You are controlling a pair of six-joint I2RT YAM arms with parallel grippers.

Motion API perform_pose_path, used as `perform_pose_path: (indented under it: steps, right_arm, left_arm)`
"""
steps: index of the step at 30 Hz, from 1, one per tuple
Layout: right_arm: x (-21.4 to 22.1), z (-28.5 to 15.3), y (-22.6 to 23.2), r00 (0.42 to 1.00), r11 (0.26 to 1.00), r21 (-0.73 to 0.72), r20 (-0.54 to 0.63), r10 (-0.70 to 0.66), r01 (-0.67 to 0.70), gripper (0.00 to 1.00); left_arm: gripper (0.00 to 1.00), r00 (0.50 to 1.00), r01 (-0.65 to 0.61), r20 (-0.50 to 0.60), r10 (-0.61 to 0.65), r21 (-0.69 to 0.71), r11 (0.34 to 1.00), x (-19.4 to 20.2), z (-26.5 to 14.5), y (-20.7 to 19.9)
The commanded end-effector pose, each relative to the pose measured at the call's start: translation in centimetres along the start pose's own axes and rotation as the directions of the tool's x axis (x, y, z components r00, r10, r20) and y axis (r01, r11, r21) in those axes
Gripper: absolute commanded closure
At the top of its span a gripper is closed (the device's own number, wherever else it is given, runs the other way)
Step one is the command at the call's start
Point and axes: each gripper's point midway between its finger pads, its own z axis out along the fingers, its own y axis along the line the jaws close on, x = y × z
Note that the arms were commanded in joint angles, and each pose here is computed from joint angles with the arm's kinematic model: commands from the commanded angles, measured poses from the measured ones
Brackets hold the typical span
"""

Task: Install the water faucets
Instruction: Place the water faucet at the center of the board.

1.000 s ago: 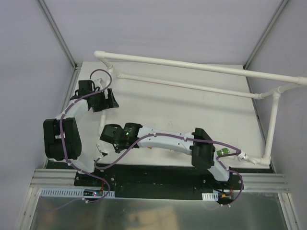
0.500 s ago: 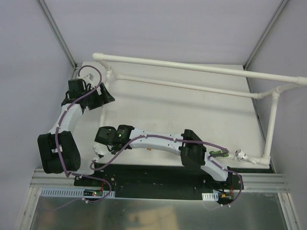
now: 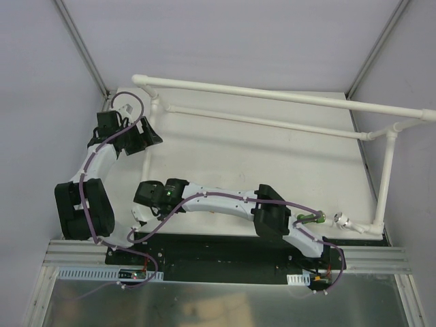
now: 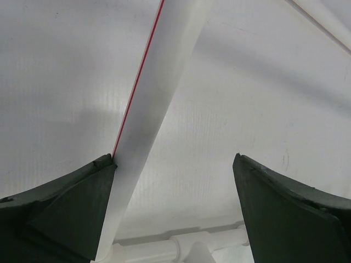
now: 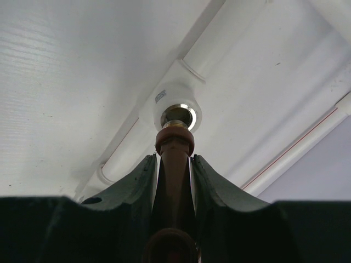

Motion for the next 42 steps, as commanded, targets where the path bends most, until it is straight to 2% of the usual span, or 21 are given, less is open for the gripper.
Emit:
perform_pose_path:
  steps: [1, 14, 19, 32, 37, 42]
  right_arm:
    - [-1.0, -0.8, -1.0, 1.0, 1.0, 0.028, 0.029, -0.012, 0.011, 1.0]
    - [-1.4, -0.2, -1.4, 0.999, 0.999, 0.037, 0.039, -0.025, 0.023, 1.0]
    - [-0.7, -0.4, -1.8, 0.999, 0.999, 0.042, 0.034, -0.009, 0.008, 1.0]
    - [0.0, 0.8, -1.3, 1.0, 1.0, 0.013, 0.017, 0.01, -0.011, 1.0]
    - [0.2, 1.1, -0.8, 1.0, 1.0, -0.001, 0.01, 0.015, -0.015, 1.0]
    - [0.8, 1.6, -0.5, 1.0, 1.0, -0.013, -0.02, 0.005, -0.005, 1.0]
  left_arm:
    - [0.09, 0.995, 0.059, -0.086, -0.049, 0.11, 0.992, 1.5, 0.2, -2.4]
    - [0.07, 0.997, 0.054, -0.055, -0.05, 0.086, 0.995, 1.3, -1.1, -2.6]
    - [0.06, 0.994, 0.11, -0.022, -0.108, 0.071, 0.991, 1.0, -2.3, -2.2]
    - [0.04, 0.955, 0.133, 0.254, -0.151, 0.086, 0.987, -0.7, -10.1, -4.0]
    - [0.04, 0.944, 0.116, 0.301, -0.135, 0.08, 0.99, -0.5, -12.2, -4.6]
    - [0.04, 0.942, 0.113, 0.303, -0.143, 0.114, 0.987, -0.5, -12.9, -5.6]
